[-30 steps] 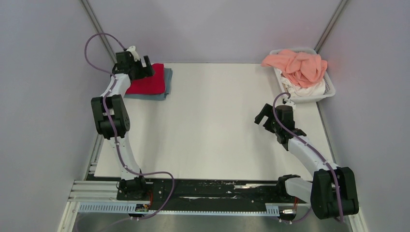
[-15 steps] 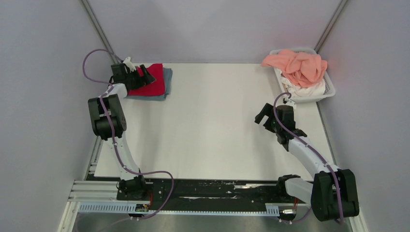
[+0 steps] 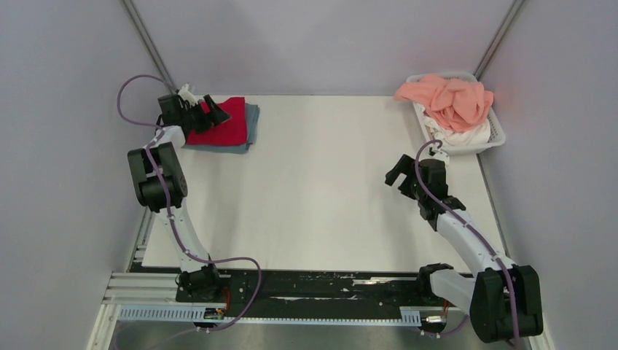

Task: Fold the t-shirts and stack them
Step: Put the neatly folded tshirt into the corner of the board with the left arm, then reset both arms

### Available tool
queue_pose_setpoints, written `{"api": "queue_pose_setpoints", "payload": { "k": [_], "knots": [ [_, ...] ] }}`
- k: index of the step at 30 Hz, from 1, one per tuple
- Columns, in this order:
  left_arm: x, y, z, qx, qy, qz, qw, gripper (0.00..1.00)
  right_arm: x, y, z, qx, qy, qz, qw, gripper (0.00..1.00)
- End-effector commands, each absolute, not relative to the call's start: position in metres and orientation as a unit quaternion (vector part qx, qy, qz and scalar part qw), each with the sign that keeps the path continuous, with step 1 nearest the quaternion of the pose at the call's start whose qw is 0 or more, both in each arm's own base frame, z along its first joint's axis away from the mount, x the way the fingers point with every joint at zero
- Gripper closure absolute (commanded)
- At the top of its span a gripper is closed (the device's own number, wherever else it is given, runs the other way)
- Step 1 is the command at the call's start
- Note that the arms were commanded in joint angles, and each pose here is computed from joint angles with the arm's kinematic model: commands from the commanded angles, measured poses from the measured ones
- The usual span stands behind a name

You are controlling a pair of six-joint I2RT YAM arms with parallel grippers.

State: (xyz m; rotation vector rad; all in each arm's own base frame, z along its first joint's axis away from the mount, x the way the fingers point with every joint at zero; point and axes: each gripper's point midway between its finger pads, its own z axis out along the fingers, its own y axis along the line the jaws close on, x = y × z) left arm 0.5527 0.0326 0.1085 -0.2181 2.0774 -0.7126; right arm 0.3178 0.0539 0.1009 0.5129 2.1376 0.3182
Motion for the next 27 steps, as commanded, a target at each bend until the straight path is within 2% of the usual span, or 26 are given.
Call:
{"api": "queue_pose_setpoints", "payload": {
  "k": [1, 6, 10, 11, 12, 13, 14, 15, 16, 17, 20, 23, 27],
  "knots": [
    [0.56, 0.036, 0.201, -0.061, 0.804, -0.285, 0.518, 0.0, 0.324, 0.049, 0.132, 0.205, 0.841, 0.129, 0.484, 0.0],
    [0.521, 0.027, 0.276, -0.088, 0.788, -0.237, 0.561, 0.0, 0.316, 0.044, 0.15, 0.216, 0.822, 0.132, 0.51, 0.0],
    [0.461, -0.004, 0.313, -0.121, 0.781, -0.171, 0.589, 0.0, 0.306, 0.039, 0.159, 0.231, 0.807, 0.136, 0.527, 0.0],
    [0.447, -0.009, 0.29, -0.14, 0.795, -0.164, 0.567, 0.0, 0.303, 0.038, 0.161, 0.233, 0.804, 0.136, 0.53, 0.0],
    [0.428, -0.018, 0.306, -0.143, 0.783, -0.152, 0.586, 0.0, 0.3, 0.037, 0.164, 0.233, 0.801, 0.137, 0.533, 0.0],
    [0.413, -0.022, 0.279, -0.158, 0.797, -0.149, 0.564, 0.0, 0.297, 0.036, 0.166, 0.235, 0.798, 0.137, 0.538, 0.0],
    [0.393, -0.037, 0.293, -0.153, 0.784, -0.153, 0.582, 0.0, 0.294, 0.035, 0.168, 0.235, 0.795, 0.137, 0.542, 0.0],
    [0.377, -0.042, 0.266, -0.165, 0.796, -0.151, 0.563, 0.0, 0.29, 0.033, 0.171, 0.236, 0.791, 0.137, 0.548, 0.0],
    [0.357, -0.052, 0.276, -0.156, 0.782, -0.159, 0.582, 0.0, 0.287, 0.031, 0.172, 0.239, 0.786, 0.136, 0.553, 0.0],
    [0.344, -0.055, 0.251, -0.161, 0.793, -0.159, 0.566, 0.0, 0.285, 0.03, 0.175, 0.242, 0.78, 0.138, 0.56, 0.0],
    [0.306, -0.066, 0.24, -0.158, 0.782, -0.189, 0.573, 0.0, 0.277, 0.025, 0.179, 0.251, 0.765, 0.137, 0.577, 0.0],
    [0.284, -0.058, 0.214, -0.177, 0.787, -0.18, 0.563, 0.0, 0.271, 0.022, 0.185, 0.251, 0.749, 0.14, 0.597, 0.0],
    [0.271, -0.049, 0.215, -0.18, 0.781, -0.165, 0.575, 0.0, 0.267, 0.019, 0.194, 0.251, 0.734, 0.143, 0.615, 0.0]
  ]
}}
